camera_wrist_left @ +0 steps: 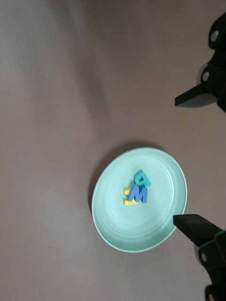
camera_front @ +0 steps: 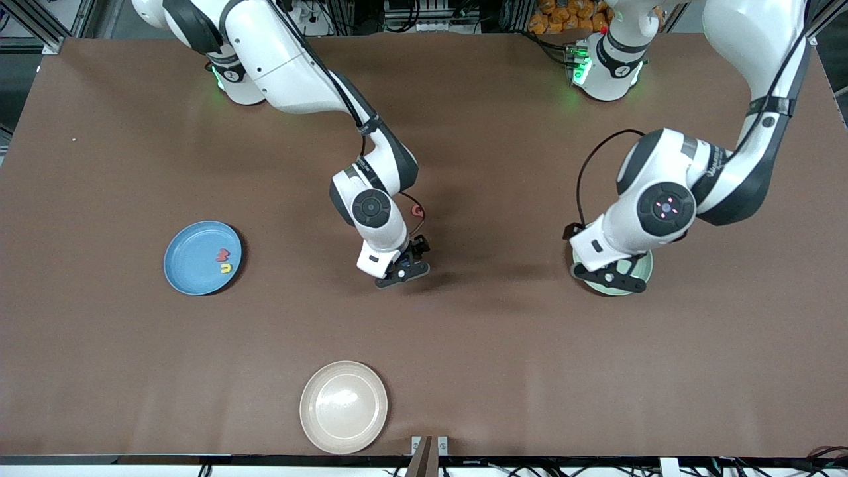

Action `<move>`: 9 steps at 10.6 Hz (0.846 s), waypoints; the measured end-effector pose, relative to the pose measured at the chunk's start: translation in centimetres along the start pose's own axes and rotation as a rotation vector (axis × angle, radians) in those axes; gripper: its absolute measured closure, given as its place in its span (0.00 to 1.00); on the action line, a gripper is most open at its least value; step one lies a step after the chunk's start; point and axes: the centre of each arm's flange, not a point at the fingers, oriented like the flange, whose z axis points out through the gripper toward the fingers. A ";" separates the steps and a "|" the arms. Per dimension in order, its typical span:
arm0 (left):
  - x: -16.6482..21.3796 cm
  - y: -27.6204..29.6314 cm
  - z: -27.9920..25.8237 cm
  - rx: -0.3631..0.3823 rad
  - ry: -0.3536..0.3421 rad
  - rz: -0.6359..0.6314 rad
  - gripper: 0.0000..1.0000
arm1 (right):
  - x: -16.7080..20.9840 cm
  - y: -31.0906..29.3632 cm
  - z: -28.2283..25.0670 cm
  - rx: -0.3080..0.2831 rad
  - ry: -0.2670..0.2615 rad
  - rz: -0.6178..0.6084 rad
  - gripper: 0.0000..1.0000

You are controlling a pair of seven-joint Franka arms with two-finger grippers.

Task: Sort upper and lower case letters into plates
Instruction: 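Lower the right gripper and grasp the blue m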

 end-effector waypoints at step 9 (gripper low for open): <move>-3.2 3.8 -10.0 0.055 0.164 0.033 0.00 | -0.3 -1.0 -0.4 -0.075 -0.011 0.005 0.00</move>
